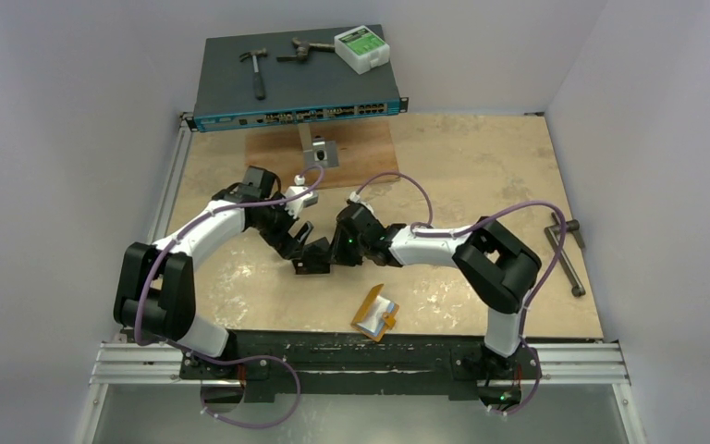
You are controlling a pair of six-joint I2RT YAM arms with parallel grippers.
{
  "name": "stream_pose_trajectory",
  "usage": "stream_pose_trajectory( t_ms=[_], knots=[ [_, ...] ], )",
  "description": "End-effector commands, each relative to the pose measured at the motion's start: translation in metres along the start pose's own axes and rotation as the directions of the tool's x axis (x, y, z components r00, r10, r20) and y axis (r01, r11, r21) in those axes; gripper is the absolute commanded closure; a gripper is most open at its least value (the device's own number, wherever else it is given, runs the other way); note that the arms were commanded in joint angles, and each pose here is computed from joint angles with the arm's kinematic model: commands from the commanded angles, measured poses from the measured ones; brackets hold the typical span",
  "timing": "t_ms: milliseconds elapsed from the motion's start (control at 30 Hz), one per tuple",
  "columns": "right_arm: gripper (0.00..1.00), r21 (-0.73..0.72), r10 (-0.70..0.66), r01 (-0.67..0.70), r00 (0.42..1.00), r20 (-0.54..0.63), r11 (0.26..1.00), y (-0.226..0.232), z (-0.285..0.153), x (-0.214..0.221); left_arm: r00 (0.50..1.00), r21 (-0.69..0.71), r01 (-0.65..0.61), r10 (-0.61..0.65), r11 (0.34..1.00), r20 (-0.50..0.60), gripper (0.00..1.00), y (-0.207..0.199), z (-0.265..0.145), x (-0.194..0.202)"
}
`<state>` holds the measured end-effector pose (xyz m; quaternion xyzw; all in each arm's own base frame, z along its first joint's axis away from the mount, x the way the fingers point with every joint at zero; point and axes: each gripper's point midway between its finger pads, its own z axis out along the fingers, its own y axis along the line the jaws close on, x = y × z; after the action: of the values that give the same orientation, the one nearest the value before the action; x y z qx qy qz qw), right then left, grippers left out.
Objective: Put the credit cards into the card holder
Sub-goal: Pick up the credit card from the center of the board.
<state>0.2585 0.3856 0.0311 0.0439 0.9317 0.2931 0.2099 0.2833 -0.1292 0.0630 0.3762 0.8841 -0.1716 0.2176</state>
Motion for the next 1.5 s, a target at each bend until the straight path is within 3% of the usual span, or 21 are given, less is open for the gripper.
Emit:
stream_pose_trajectory(
  t_ms=[0, 200, 367, 567, 833, 1000, 1200, 1400, 1467],
  knots=[
    [0.96, 0.07, 0.055, -0.051, 0.997, -0.049, 0.996, -0.033, -0.007, 0.01, 0.998, -0.007, -0.026, 0.027, 1.0, 0.054, 0.06, 0.0, -0.01, -0.019],
    [1.0, -0.065, 0.077, -0.079, 0.997, -0.024, 0.995, -0.013, -0.025, -0.003, 0.997, 0.014, -0.034, 0.033, 0.999, 0.074, 0.06, -0.006, -0.022, -0.03],
    [1.0, -0.228, 0.006, -0.002, 1.0, 0.02, 0.974, 0.015, -0.043, -0.013, 0.992, 0.104, -0.038, 0.026, 0.994, 0.12, 0.06, -0.027, -0.044, -0.046],
    [1.0, -0.381, -0.082, 0.105, 0.994, 0.076, 0.918, 0.046, -0.062, -0.024, 0.986, 0.278, -0.05, 0.003, 0.959, 0.166, 0.05, -0.058, -0.062, -0.06],
    [1.0, -0.524, -0.236, 0.302, 0.953, 0.19, 0.796, 0.077, -0.106, -0.037, 0.976, 0.372, -0.129, 0.052, 0.919, 0.21, 0.08, -0.066, -0.075, -0.063],
    [1.0, -0.567, -0.324, 0.39, 0.92, 0.22, 0.726, 0.088, -0.125, -0.039, 0.968, 0.43, -0.181, 0.084, 0.884, 0.236, 0.2, -0.075, -0.087, -0.06],
    [1.0, -0.597, -0.401, 0.437, 0.894, 0.202, 0.673, 0.1, -0.129, -0.037, 0.97, 0.486, -0.192, 0.089, 0.852, 0.228, 0.59, -0.083, -0.092, -0.06],
    [1.0, -0.627, -0.421, 0.457, 0.881, 0.218, 0.631, 0.111, -0.136, -0.039, 0.966, 0.481, -0.211, 0.105, 0.851, 0.237, 0.66, -0.084, -0.09, -0.057],
    [1.0, -0.628, -0.425, 0.465, 0.876, 0.227, 0.624, 0.114, -0.138, -0.041, 0.965, 0.488, -0.213, 0.103, 0.847, 0.242, 0.73, -0.085, -0.092, -0.058]
  ],
)
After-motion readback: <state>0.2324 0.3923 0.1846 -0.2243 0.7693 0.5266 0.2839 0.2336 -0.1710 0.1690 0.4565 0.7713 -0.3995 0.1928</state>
